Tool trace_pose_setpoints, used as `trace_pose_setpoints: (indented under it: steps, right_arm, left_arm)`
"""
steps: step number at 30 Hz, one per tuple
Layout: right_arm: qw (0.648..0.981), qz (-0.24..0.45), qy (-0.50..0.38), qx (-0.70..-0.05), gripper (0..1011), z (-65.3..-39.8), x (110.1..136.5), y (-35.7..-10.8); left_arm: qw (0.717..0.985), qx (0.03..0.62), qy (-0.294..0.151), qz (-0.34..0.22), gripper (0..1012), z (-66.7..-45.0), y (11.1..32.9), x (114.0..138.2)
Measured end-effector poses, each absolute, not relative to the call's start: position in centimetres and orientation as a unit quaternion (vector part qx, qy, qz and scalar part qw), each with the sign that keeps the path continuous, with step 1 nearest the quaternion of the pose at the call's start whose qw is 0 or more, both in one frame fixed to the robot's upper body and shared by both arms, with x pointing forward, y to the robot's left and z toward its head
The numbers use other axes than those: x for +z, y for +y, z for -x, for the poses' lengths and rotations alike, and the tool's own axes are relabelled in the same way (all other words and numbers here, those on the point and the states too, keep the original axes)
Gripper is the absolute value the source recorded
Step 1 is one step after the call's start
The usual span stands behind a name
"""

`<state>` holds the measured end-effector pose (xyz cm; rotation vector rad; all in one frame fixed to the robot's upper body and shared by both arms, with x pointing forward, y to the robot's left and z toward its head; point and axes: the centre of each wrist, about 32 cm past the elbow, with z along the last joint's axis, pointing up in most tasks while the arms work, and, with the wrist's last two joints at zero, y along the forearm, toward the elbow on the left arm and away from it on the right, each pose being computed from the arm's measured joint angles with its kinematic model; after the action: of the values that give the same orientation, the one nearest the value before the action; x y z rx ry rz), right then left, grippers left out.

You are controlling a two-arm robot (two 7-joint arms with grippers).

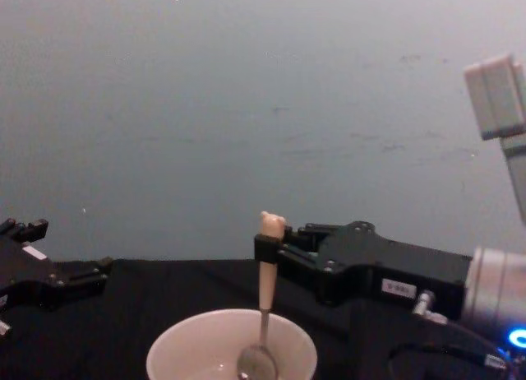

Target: Pick up the stirring spoon with one hand, stir inside the cup, then place it back in its original position.

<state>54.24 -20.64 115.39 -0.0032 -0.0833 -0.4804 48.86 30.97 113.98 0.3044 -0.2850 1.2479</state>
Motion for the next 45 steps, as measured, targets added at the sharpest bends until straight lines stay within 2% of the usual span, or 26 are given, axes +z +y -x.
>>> trace_pose_setpoints:
  steps: [12,21,28,36,45]
  right_arm:
    - [0.976,0.005,-0.033,-0.216,203,-52.3,115.4,-21.7]
    - [0.981,0.007,-0.024,-0.192,203,-51.6,115.1,-20.6]
    - [0.982,-0.004,-0.023,-0.190,203,-52.2,115.3,-19.3]
    - [0.975,-0.005,-0.028,-0.219,203,-53.7,115.4,-18.5]
    - [0.968,-0.004,-0.035,-0.248,203,-54.7,115.6,-19.1]
  left_arm:
    - [0.791,0.580,-0.132,-0.141,1001,-48.9,31.0,114.0]
    - [0.791,0.580,-0.132,-0.141,1001,-48.9,31.0,114.0]
    - [0.791,0.580,-0.132,-0.141,1001,-48.9,31.0,114.0]
    - [0.791,0.580,-0.132,-0.141,1001,-48.9,31.0,114.0]
    - [0.791,0.580,-0.132,-0.141,1001,-48.9,31.0,114.0]
